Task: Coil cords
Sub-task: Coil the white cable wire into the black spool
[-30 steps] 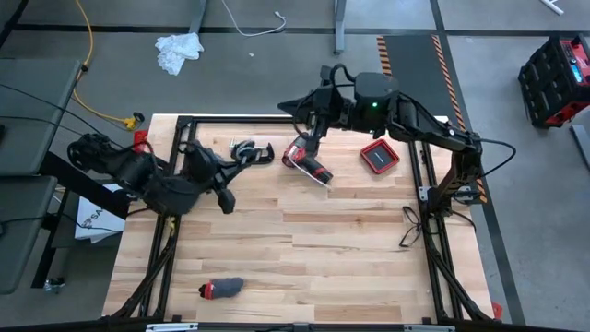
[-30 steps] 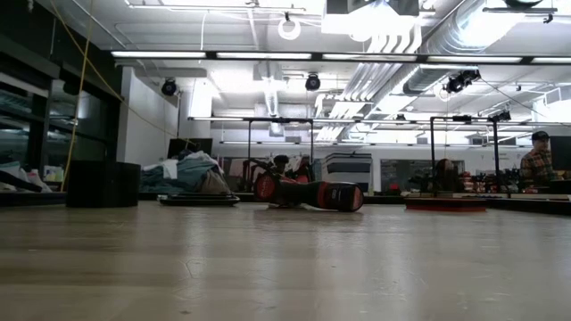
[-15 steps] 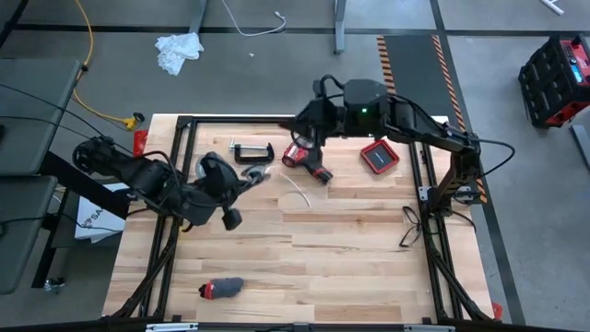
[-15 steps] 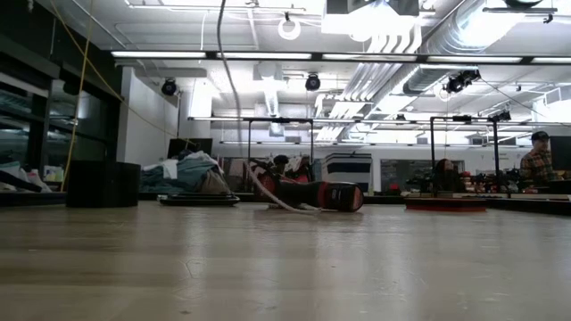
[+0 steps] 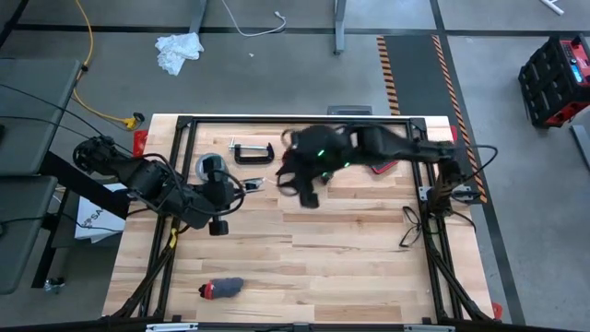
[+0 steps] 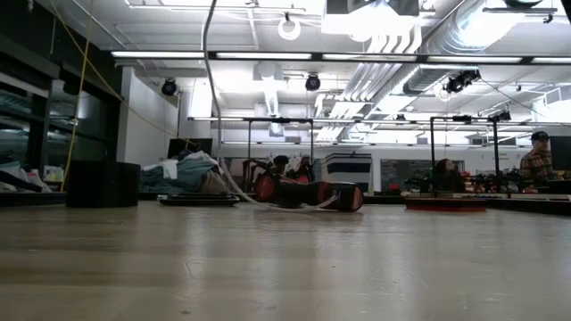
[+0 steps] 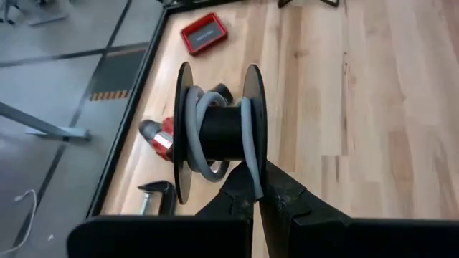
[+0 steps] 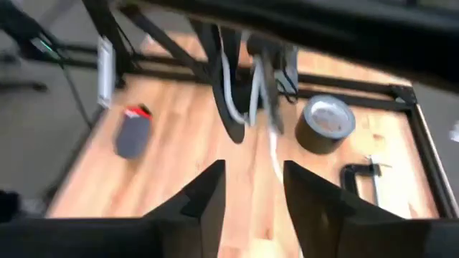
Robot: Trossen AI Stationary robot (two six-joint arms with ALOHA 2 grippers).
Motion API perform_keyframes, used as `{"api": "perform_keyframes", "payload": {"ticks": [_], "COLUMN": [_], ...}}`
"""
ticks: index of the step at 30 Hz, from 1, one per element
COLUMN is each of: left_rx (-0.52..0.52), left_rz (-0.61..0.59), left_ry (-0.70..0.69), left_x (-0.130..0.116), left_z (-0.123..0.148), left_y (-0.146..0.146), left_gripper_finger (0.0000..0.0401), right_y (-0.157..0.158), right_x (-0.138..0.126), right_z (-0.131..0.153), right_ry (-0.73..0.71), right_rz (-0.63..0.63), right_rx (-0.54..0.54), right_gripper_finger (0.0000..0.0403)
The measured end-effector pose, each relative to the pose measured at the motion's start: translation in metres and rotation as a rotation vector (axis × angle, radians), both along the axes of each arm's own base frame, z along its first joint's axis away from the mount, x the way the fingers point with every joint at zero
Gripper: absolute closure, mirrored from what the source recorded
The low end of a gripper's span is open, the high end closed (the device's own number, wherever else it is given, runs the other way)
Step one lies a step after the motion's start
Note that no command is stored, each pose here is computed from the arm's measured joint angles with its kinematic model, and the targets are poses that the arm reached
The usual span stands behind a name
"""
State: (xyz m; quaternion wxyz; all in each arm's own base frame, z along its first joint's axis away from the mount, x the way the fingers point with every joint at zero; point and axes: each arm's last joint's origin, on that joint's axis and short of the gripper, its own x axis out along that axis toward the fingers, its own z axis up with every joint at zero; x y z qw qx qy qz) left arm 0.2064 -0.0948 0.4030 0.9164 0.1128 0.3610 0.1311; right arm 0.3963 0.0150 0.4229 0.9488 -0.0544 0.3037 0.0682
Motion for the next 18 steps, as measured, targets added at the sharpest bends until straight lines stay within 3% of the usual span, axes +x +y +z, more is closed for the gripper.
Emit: {"api": "perform_keyframes", "payload": {"ticks": [5,8,18], "left_rx": [-0.035,-0.066,-0.065], "left_rz": [-0.014,-0.020,-0.003], "left_ry": [-0.008,-0.029,-0.102], "left_x": [-0.001,-0.004,-0.014], "left_z": [0.005,0.013,0.037], "left_y": [-0.001,-0.002,-0.001], "left_gripper_finger": [0.0401,0.0401,0.0401], "right_y": [0.010,0.005,-0.011], "right_x": [0.028,0.036,0.045], "right_z": [-0.031,-0.039,-0.029], "right_ry": [0.043,0.045,-0.072], "right_rz": [-0.014,-0.047,-0.038], "right_rx": [-0.101,-0.107,0.074], "right_gripper_finger": [0.0254,0.0254,0.0254]}}
